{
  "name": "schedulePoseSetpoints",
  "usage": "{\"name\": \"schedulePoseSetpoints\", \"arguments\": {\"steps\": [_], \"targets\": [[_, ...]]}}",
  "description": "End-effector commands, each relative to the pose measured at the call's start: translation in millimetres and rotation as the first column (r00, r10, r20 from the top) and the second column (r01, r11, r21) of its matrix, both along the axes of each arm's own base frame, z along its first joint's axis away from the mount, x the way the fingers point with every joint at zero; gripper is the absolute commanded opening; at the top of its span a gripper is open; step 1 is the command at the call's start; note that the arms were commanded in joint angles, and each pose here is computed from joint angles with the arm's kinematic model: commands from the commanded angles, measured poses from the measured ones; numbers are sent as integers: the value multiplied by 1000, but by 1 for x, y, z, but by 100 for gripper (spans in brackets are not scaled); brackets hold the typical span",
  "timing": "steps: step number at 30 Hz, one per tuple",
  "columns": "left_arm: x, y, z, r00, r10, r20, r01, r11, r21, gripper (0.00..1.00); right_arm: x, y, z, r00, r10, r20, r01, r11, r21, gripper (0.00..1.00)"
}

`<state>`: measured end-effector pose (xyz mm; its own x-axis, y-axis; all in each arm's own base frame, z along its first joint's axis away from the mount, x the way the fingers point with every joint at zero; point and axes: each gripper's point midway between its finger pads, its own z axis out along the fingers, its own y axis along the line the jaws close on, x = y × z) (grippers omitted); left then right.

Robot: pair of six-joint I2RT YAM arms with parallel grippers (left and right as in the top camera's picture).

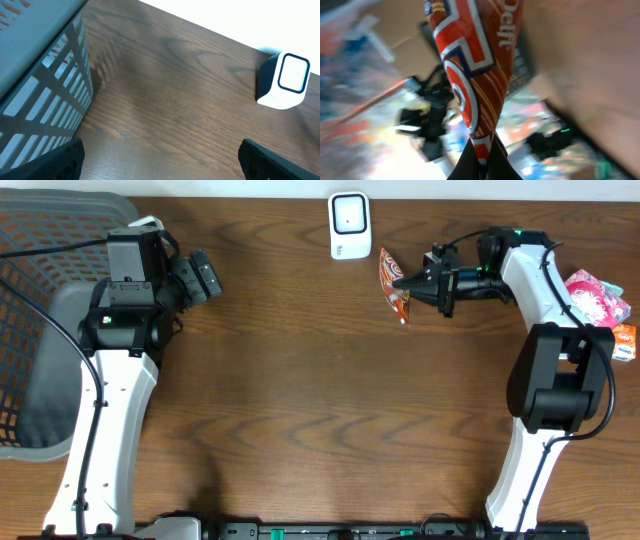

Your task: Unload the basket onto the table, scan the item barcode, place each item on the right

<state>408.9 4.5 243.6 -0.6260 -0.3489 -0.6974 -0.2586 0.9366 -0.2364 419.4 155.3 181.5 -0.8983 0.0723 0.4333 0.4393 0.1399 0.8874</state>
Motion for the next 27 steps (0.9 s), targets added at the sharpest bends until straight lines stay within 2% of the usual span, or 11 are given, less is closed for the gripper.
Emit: {"name": "schedulePoseSetpoints", "arguments": {"steps": [1, 5, 9, 15, 20, 22, 27], "targets": [[2, 1, 3, 1000, 5, 7, -5, 1000, 2, 98, -3, -11, -29, 993, 59, 98, -39, 980, -197, 1], [2, 1, 3, 1000, 5, 7, -5, 1000, 2, 98, -10, -25, -64, 985, 141, 100, -88, 907, -412, 1], [2, 1, 3, 1000, 5, 7, -5, 1000, 2, 98, -18, -56, -99, 979, 200, 32, -133, 754, -643, 1], [2, 1, 3, 1000, 5, 7, -5, 1000, 2, 98, -31, -79, -124, 966, 247, -80, -203, 528, -825, 1], [2, 1, 3, 1000, 5, 7, -5, 1000, 2, 98, -30, -97, -138, 968, 201, -151, -196, 232, -953, 1], [2, 1, 3, 1000, 5, 7, -5, 1000, 2, 98, -28, -106, -139, 975, 161, -154, -167, 69, -984, 1], [2, 1, 3, 1000, 5, 7, -5, 1000, 2, 98, -18, -115, -127, 987, 132, -94, -60, -244, -968, 1]]}}
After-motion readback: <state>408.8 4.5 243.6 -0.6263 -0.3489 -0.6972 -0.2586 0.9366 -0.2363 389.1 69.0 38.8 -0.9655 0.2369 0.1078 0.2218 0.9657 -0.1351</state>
